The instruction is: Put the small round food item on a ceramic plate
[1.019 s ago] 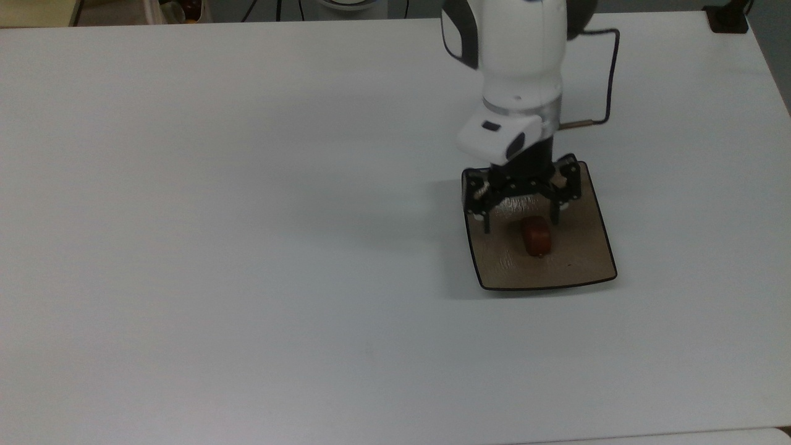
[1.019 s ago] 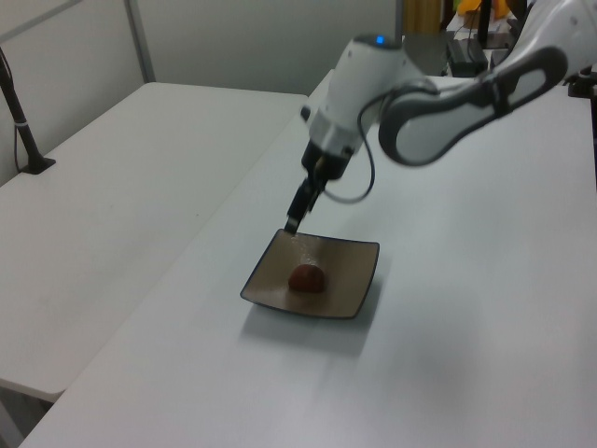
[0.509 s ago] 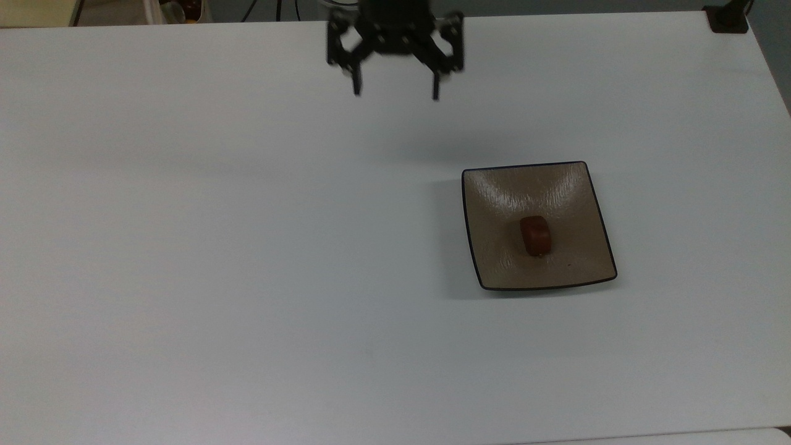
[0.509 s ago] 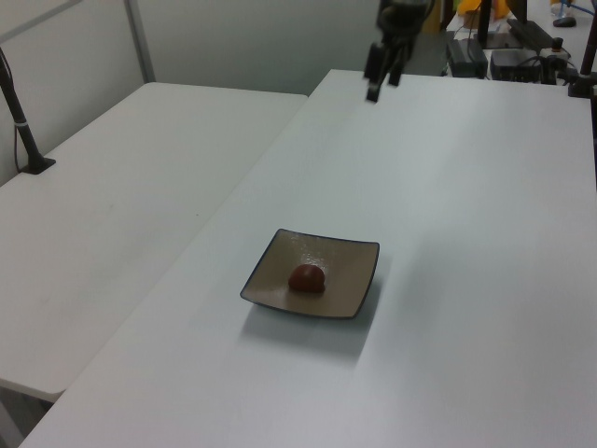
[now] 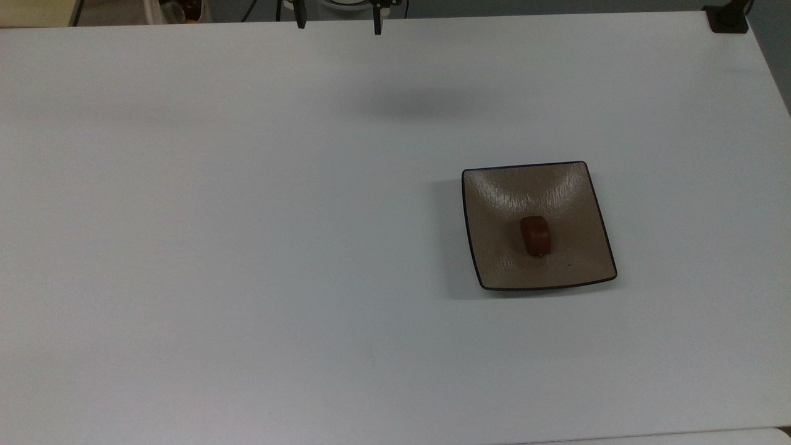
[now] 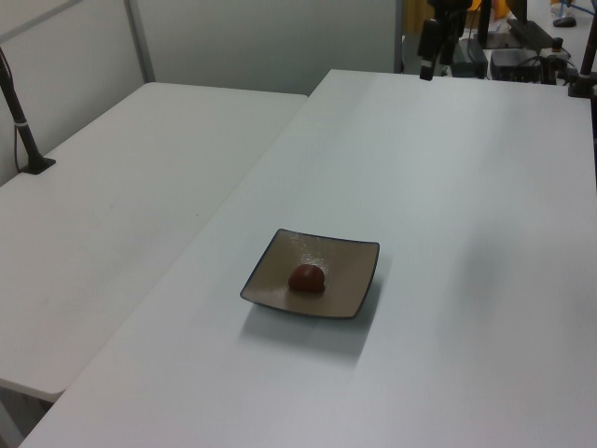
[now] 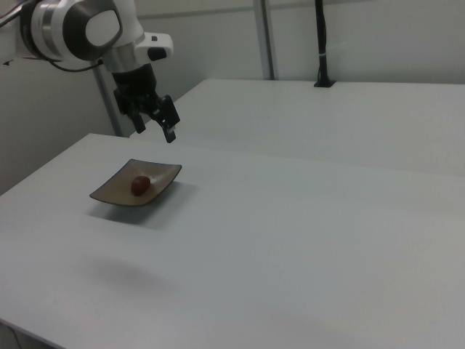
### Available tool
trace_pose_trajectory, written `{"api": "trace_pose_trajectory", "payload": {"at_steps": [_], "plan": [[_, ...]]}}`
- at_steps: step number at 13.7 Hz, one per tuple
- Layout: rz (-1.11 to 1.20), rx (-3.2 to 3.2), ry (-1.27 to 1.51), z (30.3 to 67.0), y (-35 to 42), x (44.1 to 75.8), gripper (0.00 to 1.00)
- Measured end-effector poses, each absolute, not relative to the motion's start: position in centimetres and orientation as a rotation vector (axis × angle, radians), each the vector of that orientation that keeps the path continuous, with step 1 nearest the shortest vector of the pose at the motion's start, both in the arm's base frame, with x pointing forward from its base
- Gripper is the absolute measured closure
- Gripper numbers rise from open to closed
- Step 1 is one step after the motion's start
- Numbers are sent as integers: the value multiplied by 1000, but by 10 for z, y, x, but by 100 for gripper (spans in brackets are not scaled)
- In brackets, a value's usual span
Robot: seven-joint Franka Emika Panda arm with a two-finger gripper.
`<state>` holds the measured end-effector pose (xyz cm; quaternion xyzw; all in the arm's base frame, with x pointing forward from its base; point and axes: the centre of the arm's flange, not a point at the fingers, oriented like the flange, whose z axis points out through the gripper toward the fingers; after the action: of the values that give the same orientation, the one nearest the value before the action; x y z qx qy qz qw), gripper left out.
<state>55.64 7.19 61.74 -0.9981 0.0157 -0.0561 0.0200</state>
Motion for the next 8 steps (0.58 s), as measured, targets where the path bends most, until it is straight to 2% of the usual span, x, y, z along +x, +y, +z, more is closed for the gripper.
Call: {"api": "trace_pose_trajectory", "payload": {"at_steps": [4, 8], "plan": [[-174, -3095, -203, 618, 65, 549, 0], [-164, -3094, -254, 614, 65, 548, 0]]}}
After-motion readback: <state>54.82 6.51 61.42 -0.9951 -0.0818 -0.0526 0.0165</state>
